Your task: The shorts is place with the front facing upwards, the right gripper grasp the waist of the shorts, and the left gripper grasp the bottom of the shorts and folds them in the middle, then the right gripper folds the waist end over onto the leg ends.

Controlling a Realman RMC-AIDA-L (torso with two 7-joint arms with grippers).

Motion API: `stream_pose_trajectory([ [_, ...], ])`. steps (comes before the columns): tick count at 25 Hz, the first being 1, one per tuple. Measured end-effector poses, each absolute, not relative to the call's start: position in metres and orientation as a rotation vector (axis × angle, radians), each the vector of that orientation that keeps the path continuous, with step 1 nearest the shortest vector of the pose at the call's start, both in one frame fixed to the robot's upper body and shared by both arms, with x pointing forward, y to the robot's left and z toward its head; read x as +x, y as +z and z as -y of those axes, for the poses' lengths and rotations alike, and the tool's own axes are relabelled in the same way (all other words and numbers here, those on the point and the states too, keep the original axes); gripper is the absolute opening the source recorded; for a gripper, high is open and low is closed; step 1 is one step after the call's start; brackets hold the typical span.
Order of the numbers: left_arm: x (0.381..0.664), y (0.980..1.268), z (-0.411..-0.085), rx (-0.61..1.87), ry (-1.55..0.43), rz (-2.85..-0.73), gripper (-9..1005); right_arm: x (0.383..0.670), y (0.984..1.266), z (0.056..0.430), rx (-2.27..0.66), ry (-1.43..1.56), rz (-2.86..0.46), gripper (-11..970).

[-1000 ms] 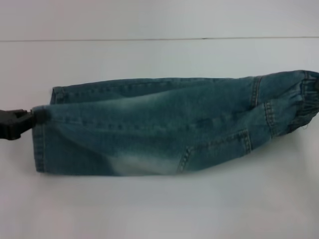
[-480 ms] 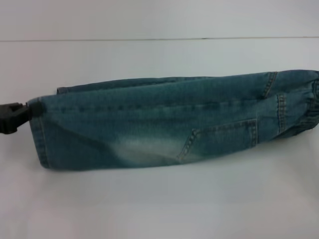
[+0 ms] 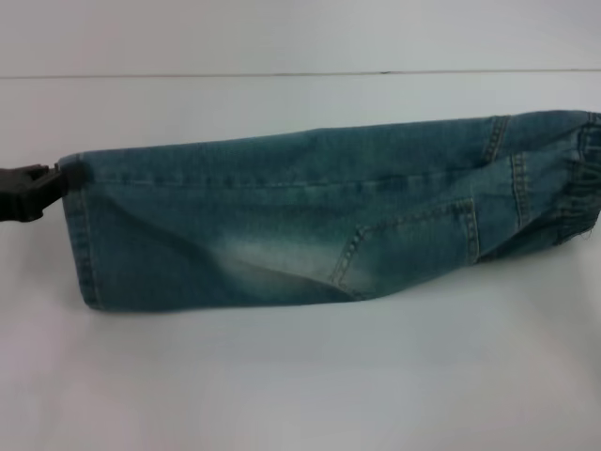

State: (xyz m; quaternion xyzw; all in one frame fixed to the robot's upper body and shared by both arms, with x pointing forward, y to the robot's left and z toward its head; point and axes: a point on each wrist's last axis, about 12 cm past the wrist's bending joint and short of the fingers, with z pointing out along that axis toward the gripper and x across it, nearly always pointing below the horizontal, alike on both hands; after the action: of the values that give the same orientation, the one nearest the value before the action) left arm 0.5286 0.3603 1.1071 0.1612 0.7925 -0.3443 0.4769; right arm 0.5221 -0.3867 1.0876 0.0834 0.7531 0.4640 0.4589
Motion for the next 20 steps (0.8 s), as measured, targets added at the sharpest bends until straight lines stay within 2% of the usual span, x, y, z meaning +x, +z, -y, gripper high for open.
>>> stream_pose_trajectory([
  [20, 0.562, 1.101, -0.345, 0.359, -0.756, -1.944, 42, 0.565, 1.092, 0.374, 0.266, 1.038, -1.876, 128],
])
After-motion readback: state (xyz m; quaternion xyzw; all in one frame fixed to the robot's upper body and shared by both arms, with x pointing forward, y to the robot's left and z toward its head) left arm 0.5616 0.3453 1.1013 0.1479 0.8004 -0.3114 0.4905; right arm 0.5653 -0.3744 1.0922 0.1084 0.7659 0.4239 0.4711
